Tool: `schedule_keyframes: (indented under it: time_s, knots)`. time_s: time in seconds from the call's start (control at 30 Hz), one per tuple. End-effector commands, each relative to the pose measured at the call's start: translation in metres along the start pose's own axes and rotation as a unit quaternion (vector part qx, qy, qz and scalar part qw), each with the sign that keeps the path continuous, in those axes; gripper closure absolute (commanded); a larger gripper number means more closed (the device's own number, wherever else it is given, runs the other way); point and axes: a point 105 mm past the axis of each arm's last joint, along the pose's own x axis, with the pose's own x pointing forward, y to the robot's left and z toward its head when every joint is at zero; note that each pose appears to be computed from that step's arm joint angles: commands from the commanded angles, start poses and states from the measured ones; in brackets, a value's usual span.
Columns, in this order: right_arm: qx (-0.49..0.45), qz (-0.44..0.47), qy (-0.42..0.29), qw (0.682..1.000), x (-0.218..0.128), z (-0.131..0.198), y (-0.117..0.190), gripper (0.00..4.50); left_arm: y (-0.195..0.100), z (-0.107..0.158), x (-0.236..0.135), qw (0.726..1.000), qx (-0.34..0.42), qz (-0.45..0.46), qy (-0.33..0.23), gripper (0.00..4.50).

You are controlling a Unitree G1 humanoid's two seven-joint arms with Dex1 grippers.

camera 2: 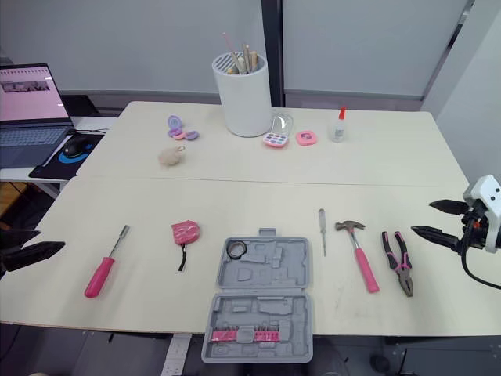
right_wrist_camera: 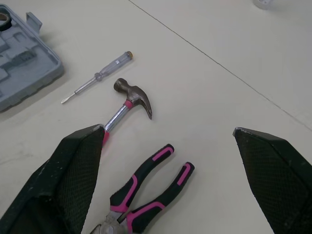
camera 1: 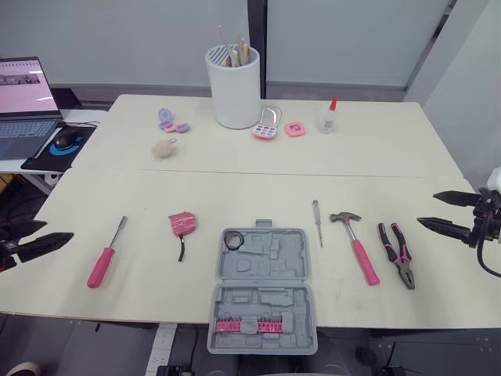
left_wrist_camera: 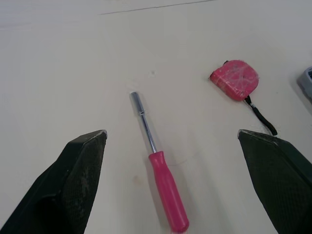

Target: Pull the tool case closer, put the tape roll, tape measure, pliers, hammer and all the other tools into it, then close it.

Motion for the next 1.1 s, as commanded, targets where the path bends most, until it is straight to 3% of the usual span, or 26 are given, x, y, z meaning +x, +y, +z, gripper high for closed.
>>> schedule_keyframes:
  time_s: [0.03, 1.1]
  knots:
    - [-0.020, -0.030, 0.002, 0.999, -0.017, 0.002, -0.011, 0.00, 0.008, 0.011, -0.014, 0.999, 0.021, 0.025, -0.010, 0.03]
    - [-0.041, -0.035, -0.002, 0.999, -0.007, 0.002, -0.005, 0.00, 0.010, 0.013, -0.010, 0.999, 0.038, 0.032, -0.007, 0.03]
